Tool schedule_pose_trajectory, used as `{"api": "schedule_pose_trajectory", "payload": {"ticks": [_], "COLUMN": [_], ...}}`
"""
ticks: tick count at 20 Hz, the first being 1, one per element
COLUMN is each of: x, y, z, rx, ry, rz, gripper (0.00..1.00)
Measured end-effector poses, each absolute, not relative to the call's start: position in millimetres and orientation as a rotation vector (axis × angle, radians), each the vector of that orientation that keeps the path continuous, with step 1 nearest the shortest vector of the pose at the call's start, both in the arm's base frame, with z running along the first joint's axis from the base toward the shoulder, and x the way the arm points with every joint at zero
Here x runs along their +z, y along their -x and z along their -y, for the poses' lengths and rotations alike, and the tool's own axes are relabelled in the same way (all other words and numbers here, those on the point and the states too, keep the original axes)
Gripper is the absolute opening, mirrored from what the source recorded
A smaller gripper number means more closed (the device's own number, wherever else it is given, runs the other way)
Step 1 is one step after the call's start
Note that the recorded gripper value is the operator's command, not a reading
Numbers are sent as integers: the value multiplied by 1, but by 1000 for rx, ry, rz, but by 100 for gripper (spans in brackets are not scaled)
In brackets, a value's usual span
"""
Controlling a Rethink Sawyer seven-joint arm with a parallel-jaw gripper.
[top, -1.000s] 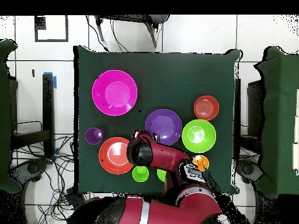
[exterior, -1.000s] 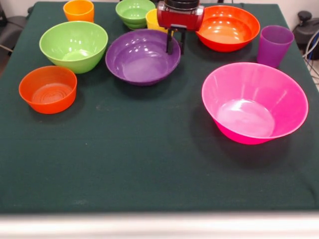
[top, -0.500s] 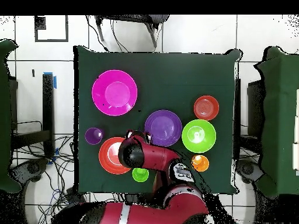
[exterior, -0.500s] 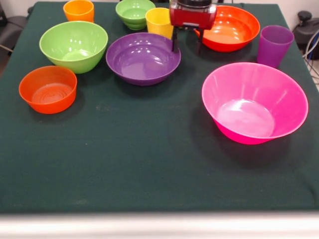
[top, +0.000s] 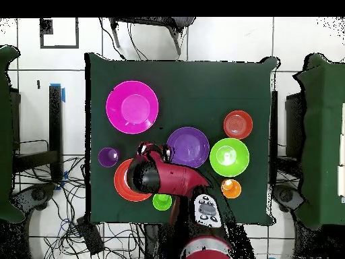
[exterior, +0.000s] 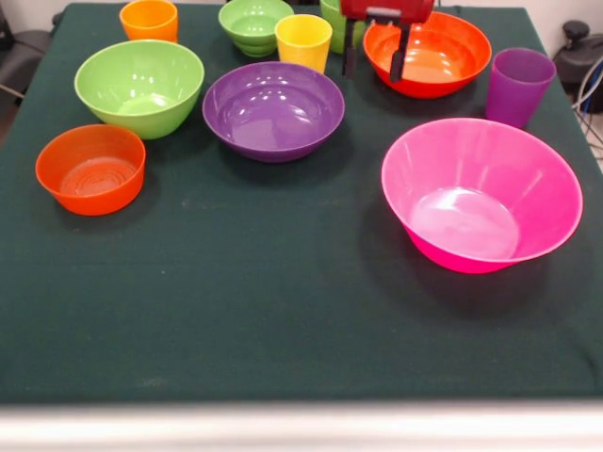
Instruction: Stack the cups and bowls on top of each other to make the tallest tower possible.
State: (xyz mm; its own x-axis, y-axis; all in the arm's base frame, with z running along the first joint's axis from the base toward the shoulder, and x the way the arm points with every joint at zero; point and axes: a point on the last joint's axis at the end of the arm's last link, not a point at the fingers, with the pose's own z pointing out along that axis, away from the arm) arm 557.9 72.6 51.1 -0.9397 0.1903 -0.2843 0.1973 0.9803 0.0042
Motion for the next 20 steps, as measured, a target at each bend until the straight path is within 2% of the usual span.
{"api": "schedule_pose_trajectory", "payload": {"ticks": [9,20], "x": [103,134], "y": [-566,-605], "z": [-83,-100], "rx": [-36,-60], "ry": [-293,-265], "rz": [-2886,-2852], "gripper": [100,100]}}
